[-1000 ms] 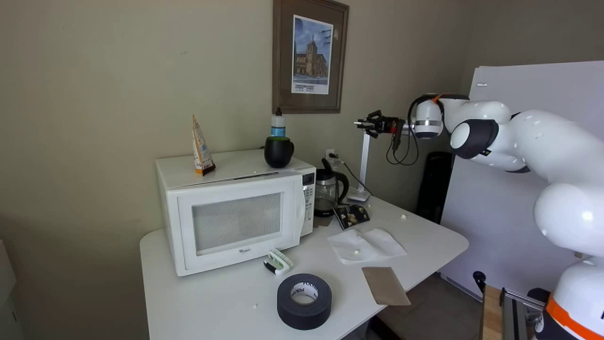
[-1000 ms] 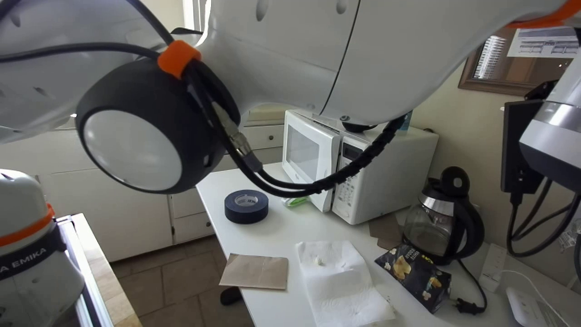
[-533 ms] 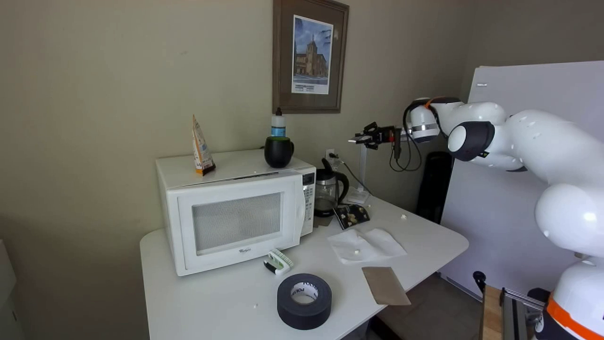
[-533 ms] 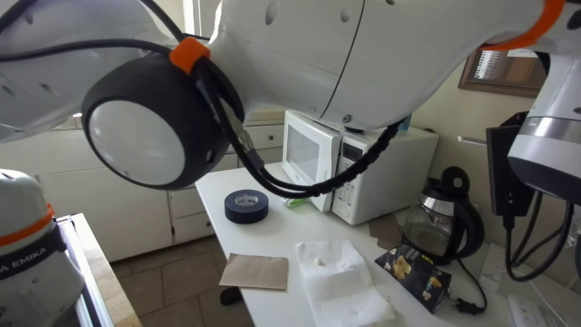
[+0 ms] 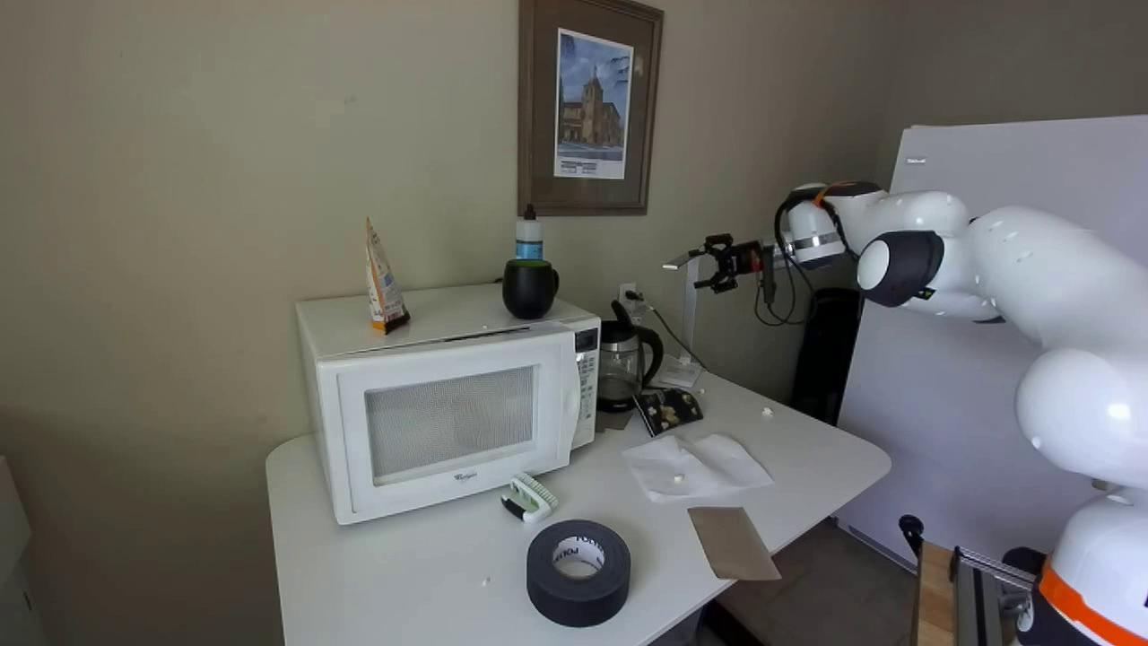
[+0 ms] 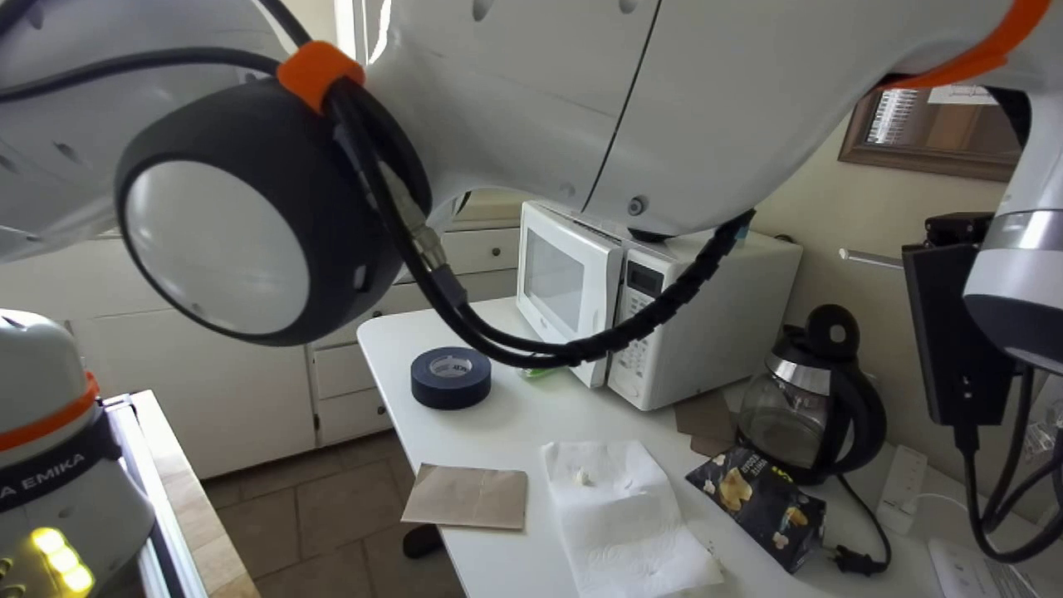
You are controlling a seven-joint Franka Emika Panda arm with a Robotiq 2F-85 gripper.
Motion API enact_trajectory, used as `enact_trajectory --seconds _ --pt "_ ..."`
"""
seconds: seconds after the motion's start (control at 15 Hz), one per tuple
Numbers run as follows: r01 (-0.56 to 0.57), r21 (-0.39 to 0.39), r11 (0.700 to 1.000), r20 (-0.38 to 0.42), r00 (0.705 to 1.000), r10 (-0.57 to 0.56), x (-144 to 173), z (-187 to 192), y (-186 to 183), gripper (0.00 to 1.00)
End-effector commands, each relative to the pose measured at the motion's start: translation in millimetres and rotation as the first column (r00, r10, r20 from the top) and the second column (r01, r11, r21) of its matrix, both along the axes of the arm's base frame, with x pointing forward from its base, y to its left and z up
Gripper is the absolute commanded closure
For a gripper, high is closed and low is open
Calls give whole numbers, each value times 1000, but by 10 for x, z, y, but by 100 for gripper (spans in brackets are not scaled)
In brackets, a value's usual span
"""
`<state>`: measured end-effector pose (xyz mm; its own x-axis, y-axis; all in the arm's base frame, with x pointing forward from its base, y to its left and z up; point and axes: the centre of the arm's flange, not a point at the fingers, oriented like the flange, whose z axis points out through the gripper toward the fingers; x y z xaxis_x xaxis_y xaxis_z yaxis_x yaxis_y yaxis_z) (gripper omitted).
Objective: Lift up the thing
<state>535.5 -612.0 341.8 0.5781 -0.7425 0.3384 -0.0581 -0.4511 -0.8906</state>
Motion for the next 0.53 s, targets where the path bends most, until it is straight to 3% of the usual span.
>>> enact_trajectory --seconds 0.0,0.2,0.47 --pt "-141 -54 989 -75 988 136 -430 161 200 0" --pt "-253 -127 959 -177 957 229 -833 349 315 0" --pt "-259 -352 899 -204 959 197 -1113 679 490 0"
